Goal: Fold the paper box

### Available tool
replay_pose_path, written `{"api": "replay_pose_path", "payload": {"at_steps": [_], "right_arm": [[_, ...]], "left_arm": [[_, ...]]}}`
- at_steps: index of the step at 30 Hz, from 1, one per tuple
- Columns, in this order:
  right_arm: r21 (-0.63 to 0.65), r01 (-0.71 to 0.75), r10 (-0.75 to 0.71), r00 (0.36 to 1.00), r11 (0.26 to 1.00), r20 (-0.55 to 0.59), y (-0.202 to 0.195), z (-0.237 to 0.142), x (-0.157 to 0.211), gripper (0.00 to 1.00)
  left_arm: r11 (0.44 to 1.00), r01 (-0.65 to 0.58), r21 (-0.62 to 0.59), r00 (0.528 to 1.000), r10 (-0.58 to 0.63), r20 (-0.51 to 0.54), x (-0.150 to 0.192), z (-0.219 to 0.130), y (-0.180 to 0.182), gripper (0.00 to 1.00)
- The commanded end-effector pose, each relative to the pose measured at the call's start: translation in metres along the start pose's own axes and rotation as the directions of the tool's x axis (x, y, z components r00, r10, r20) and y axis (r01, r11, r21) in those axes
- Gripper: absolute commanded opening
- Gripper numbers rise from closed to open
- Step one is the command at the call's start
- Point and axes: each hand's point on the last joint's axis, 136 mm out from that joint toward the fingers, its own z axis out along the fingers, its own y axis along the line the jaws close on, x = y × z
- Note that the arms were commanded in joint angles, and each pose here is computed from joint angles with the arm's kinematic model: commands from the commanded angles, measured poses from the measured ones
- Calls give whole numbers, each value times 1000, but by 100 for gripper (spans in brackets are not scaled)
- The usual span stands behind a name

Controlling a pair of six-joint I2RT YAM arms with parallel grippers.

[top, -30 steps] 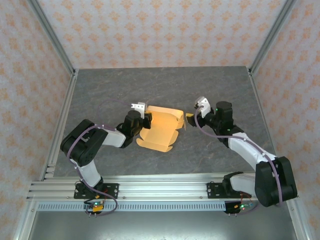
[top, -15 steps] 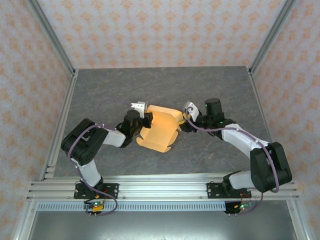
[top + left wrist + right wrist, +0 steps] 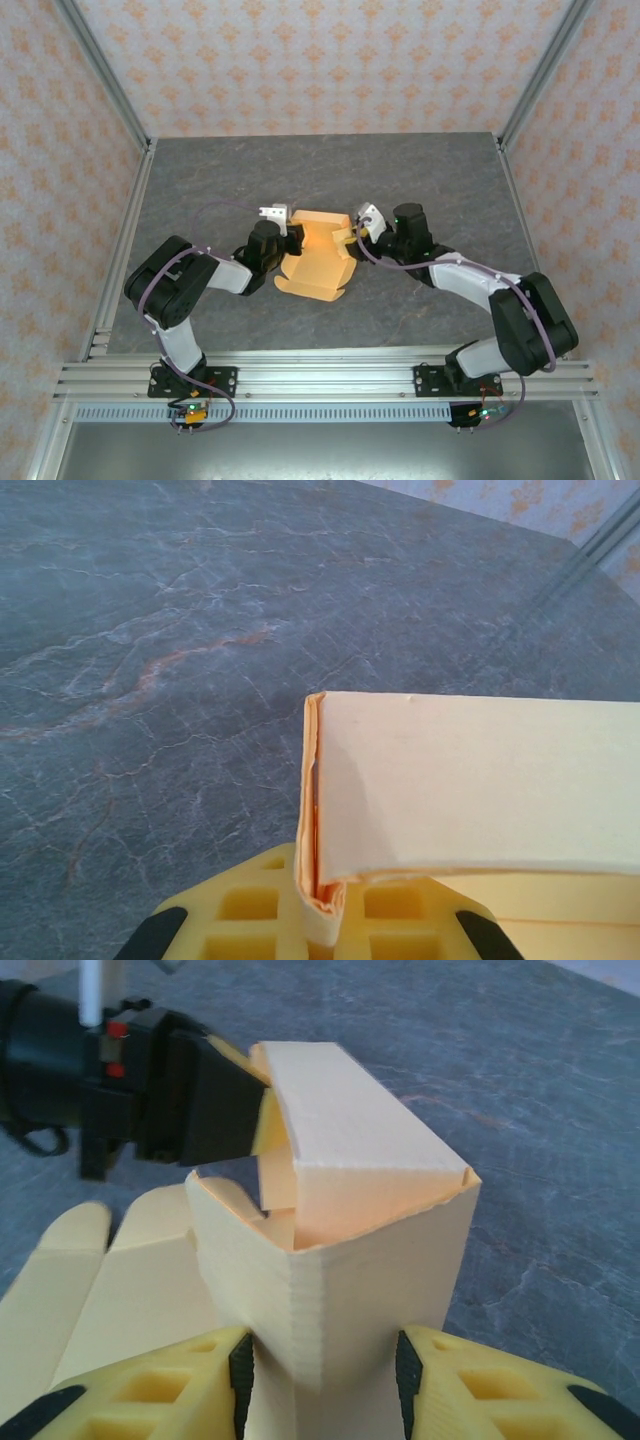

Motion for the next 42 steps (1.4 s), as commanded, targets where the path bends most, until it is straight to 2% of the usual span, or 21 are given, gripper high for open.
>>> {"api": "replay_pose_path", "payload": {"at_steps": [1, 8, 13, 17, 21, 25, 29, 35, 39, 42], "right_arm": [[156, -49, 37, 996, 987, 77, -15, 10, -8, 46], [399, -103, 52, 989, 911, 136, -39, 19, -11, 44], [459, -108, 42, 988, 882, 151, -48, 25, -12, 41], [514, -130, 45, 984, 848, 173, -57, 26, -10, 34], [603, -179, 66, 977, 778, 204, -75, 21, -5, 28], [674, -251, 98, 961, 695, 257, -92, 15, -2, 28], [736, -296, 110, 950, 609, 292, -104, 10, -2, 40], [785, -372, 129, 925, 496, 357, -118, 0, -3, 35], [778, -384, 131, 920, 497, 370, -117, 2, -4, 33], [763, -379, 129, 921, 524, 369, -114, 5, -6, 20]], "left_arm": [[999, 36, -40, 998, -34, 54, -11, 1, 4, 0], [992, -42, -120, 996, 51, 75, -12, -6, -6, 0], [991, -50, -126, 995, 60, 83, -10, -4, -17, 0], [990, -41, -137, 994, 53, 91, -9, -4, -23, 0], [986, -17, -164, 993, 36, 110, -7, -8, -24, 0], [981, -14, -192, 992, 38, 122, -5, -12, -26, 0], [972, -8, -235, 992, 38, 122, 0, -12, -26, 0], [961, -13, -276, 992, 47, 117, 4, -10, -27, 0], [959, -9, -284, 993, 43, 113, 6, -7, -27, 0], [955, -7, -297, 993, 42, 113, 6, -7, -26, 0]]}}
